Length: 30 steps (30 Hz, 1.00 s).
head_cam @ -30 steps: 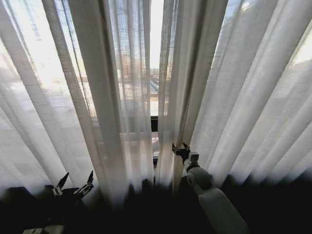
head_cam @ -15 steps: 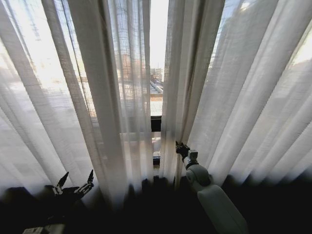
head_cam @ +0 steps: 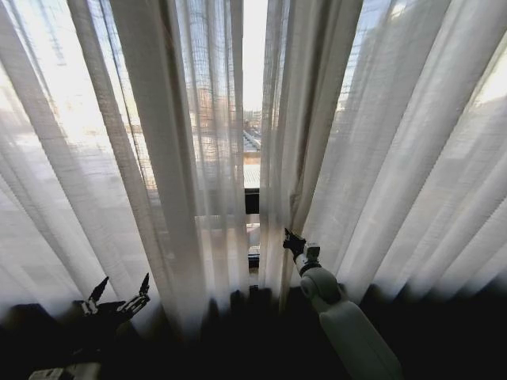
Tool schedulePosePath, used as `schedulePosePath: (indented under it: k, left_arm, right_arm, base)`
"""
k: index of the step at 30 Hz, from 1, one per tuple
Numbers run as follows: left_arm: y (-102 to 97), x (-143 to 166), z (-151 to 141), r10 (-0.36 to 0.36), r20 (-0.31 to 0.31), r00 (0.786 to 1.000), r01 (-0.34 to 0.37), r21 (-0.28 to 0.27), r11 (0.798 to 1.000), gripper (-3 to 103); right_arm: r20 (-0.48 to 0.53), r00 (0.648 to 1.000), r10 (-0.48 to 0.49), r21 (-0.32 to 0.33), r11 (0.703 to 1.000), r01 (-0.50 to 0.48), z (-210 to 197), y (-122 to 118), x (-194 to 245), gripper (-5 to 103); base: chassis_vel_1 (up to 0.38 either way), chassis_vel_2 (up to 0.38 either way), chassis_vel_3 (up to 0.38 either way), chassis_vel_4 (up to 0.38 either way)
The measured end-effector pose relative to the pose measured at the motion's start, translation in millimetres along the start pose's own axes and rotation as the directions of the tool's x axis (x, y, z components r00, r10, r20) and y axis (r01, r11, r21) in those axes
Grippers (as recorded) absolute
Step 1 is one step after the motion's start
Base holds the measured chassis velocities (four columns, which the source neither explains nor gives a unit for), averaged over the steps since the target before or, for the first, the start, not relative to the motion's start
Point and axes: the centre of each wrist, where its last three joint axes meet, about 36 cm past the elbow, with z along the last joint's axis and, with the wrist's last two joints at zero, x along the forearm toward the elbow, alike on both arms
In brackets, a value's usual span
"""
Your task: Open the curtains by pulling them apart, changing their state from closed to fully open.
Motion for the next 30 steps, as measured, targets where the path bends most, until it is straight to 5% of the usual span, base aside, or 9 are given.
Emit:
schedulePosePath:
  k: [16, 30]
  left_arm:
    - [-2.1, 1.9, 0.3, 0.001, 0.008, 1.000, -0.001, 0.002, 1.000, 100]
    - [-7.5, 3.2, -5.4, 0.012, 0.015, 1.000, -0.012, -0.008, 1.000, 100]
  right_arm:
    - [-0.006, 1.000, -0.009, -0.009, 1.000, 0.009, 2.4, 0.9, 15.0, 0]
    - [0.011, 1.000, 0.012, -0.011, 1.000, -0.012, -0.8, -9.3, 19.9, 0]
  base:
    - [-0.063, -0.055, 0.058, 0.056]
    - [-0.271, -0.281, 0.280, 0.277]
